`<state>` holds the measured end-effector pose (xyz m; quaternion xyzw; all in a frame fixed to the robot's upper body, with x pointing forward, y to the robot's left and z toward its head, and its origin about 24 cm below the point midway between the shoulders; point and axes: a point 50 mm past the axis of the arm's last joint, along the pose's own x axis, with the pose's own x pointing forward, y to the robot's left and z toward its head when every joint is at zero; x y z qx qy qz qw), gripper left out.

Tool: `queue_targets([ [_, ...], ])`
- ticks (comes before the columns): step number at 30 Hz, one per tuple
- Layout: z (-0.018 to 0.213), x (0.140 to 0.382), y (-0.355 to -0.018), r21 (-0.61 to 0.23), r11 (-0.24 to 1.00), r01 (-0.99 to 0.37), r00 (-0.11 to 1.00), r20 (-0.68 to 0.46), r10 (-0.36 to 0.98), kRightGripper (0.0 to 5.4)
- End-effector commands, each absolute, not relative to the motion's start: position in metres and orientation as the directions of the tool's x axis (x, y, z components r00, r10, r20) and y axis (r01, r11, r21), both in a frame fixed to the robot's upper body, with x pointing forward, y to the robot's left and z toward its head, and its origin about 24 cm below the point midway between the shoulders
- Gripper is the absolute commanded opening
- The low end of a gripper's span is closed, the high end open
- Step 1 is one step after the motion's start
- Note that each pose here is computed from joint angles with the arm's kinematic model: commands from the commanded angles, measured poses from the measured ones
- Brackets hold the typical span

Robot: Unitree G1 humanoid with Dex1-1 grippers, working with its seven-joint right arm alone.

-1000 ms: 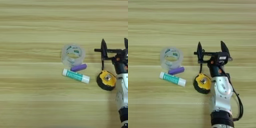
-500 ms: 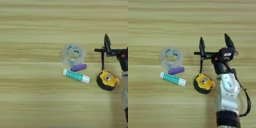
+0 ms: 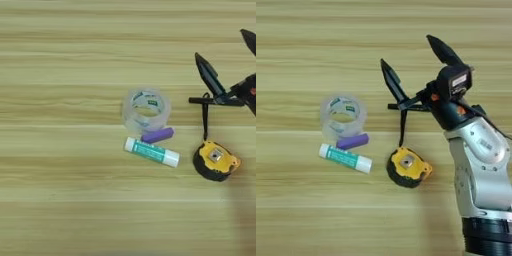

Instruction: Move the objects on the table

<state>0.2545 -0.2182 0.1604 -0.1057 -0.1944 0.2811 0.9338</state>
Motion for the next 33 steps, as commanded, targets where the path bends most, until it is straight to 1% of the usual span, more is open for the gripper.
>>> queue_targets([
  [1, 0.179, 0.265, -0.199, -0.405, 0.655, -0.638, 0.672, 0.124, 0.731, 5.36],
  [3, 0.176, 0.266, -0.190, -0.390, 0.573, -0.721, 0.619, 0.011, 0.786, 5.36],
  [6, 0.173, 0.265, -0.185, -0.372, 0.502, -0.781, 0.572, -0.105, 0.813, 5.36],
  [8, 0.172, 0.263, -0.184, -0.361, 0.471, -0.805, 0.551, -0.160, 0.819, 5.36],
  [14, 0.178, 0.252, -0.188, -0.338, 0.394, -0.855, 0.481, -0.231, 0.845, 5.36],
  [17, 0.173, 0.241, -0.191, -0.335, 0.311, -0.889, 0.414, -0.301, 0.859, 5.36],
  [20, 0.165, 0.234, -0.195, -0.307, 0.262, -0.915, 0.368, -0.368, 0.854, 5.36],
  [23, 0.150, 0.226, -0.195, -0.267, 0.213, -0.940, 0.316, -0.445, 0.838, 5.36],
  [33, 0.122, 0.215, -0.192, -0.203, 0.193, -0.960, 0.273, -0.525, 0.806, 5.36],
])
